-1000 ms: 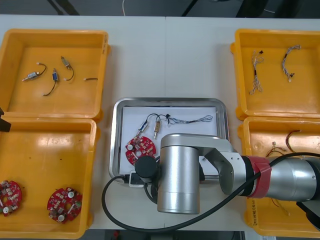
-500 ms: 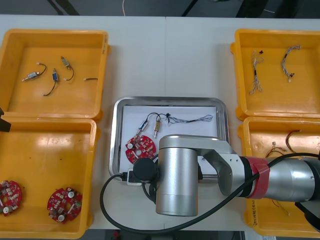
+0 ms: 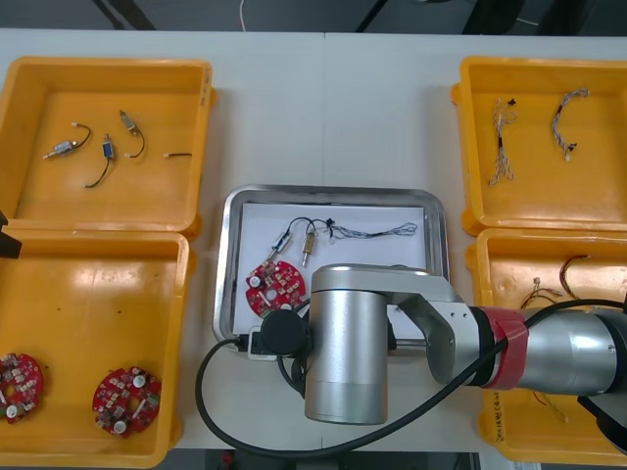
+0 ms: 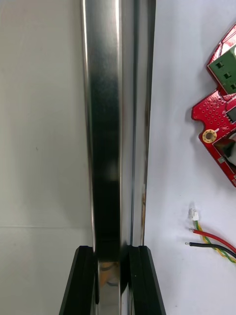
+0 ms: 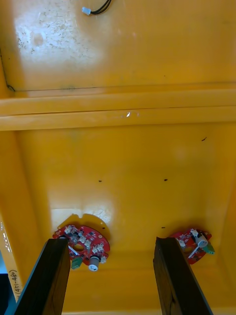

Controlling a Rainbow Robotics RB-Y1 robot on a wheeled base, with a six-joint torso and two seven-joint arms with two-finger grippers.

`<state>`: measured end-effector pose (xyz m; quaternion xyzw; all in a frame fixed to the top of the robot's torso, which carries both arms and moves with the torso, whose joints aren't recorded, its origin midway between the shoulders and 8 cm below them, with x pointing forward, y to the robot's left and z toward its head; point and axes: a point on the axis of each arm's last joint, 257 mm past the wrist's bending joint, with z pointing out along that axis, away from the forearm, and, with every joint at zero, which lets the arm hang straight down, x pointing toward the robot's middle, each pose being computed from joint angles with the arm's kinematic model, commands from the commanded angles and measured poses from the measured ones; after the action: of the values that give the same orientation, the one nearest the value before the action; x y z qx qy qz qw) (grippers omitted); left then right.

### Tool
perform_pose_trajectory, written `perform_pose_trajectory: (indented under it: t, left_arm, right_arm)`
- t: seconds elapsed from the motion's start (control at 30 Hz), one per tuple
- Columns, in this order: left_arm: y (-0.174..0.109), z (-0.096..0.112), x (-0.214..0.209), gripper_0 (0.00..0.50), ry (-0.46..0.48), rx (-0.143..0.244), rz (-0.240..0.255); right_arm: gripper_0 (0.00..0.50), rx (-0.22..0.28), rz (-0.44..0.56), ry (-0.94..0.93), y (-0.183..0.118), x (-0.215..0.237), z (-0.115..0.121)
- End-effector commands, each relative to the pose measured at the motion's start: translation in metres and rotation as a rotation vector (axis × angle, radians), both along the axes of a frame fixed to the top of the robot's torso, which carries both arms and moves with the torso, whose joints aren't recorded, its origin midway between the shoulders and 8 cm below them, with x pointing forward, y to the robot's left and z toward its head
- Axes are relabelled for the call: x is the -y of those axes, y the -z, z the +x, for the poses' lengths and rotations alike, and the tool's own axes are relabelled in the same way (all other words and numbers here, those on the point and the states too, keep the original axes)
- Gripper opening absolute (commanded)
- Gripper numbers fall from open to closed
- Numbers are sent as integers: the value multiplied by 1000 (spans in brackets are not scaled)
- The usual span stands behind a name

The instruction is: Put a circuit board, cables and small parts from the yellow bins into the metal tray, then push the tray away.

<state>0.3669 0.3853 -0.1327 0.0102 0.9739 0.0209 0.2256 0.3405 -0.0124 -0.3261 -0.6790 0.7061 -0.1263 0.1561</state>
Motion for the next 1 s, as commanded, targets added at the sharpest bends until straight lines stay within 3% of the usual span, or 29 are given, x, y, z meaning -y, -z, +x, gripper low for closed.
perform_pose_trajectory:
  t: [0.03,0.5,1.0]
  left_arm:
    - [-5,-3,-3,500,64,18,42]
    - [-5,-3,-3,500,64,18,42]
    - [-5,-3,-3,500,64,18,42]
  right_arm:
    - [0,13,21,-33,-7,-4,-1]
    - [0,51,-11,-111,-33,-2,23]
    - [0,162,-50,-105,-61,2,75]
